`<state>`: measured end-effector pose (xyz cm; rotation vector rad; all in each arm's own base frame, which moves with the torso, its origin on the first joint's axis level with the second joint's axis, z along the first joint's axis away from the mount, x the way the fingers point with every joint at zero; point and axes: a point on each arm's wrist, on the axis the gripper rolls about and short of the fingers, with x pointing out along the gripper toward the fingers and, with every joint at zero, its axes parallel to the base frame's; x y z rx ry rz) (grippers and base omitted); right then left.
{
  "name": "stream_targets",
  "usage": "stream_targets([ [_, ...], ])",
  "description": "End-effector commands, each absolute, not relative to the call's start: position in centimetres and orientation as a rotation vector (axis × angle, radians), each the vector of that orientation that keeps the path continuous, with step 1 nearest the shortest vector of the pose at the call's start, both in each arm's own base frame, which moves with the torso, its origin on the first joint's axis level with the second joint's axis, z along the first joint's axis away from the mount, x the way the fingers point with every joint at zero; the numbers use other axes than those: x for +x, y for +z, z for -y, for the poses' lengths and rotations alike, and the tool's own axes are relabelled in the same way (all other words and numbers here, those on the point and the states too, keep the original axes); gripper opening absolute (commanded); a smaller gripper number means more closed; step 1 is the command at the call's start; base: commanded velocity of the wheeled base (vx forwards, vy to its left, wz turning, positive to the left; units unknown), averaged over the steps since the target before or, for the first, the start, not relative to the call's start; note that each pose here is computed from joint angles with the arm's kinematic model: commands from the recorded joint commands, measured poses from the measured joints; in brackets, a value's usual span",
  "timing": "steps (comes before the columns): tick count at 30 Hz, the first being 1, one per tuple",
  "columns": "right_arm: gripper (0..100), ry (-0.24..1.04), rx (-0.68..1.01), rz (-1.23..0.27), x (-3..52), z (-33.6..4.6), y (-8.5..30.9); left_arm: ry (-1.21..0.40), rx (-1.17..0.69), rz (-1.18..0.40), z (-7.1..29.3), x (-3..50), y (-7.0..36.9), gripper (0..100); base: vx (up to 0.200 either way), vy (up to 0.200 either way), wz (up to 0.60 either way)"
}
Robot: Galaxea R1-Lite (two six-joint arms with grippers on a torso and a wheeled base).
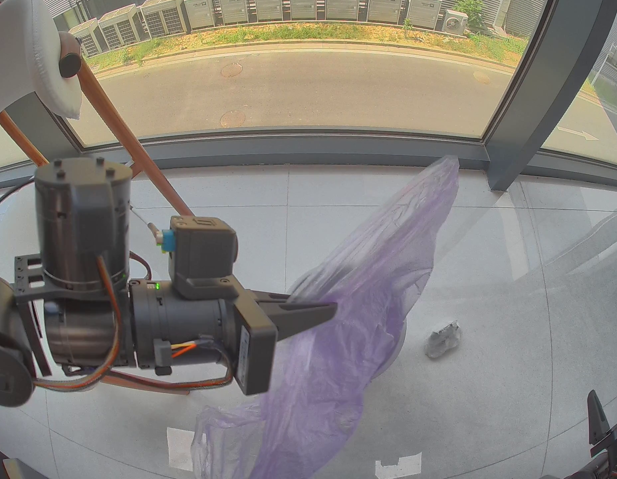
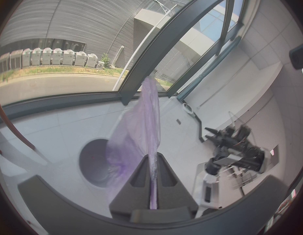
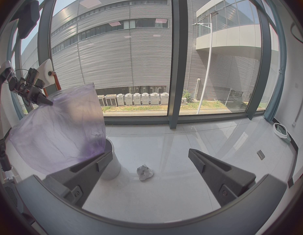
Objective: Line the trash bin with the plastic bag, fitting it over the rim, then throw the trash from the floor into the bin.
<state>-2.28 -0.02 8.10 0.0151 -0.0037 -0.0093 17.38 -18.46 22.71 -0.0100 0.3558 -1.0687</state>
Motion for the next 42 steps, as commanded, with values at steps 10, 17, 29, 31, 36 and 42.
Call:
stream_targets([
  [10, 100, -0.012, 0.017, 0.003, -2.3, 0.0, 7.6, -0.775, 0.111, -0.329, 15.2, 25.0, 20.2, 0, 0.000, 0.000, 0.00],
  [17, 100, -0.012, 0.017, 0.002, -2.3, 0.0, 7.6, -0.677, 0.097, -0.195, 15.9, 26.8, 23.8, 0, 0.000, 0.000, 0.00],
  [29, 100, -0.017, 0.028, 0.002, -2.3, 0.0, 7.6, -0.739, 0.097, -0.294, 18.5, 24.4, 20.4, 0, 0.000, 0.000, 0.00],
  [31, 100, -0.018, 0.029, 0.002, -2.3, 0.0, 7.6, -0.753, 0.113, -0.321, 18.1, 23.6, 19.1, 0, 0.000, 0.000, 0.00],
  [36, 100, -0.020, 0.029, 0.002, -2.3, 0.0, 7.6, -0.751, 0.123, -0.339, 17.3, 22.8, 17.9, 0, 0.000, 0.000, 0.00],
  [42, 100, -0.018, 0.021, -0.001, -2.3, 0.0, 7.6, -0.754, 0.102, -0.268, 17.7, 23.5, 19.9, 0, 0.000, 0.000, 0.00],
])
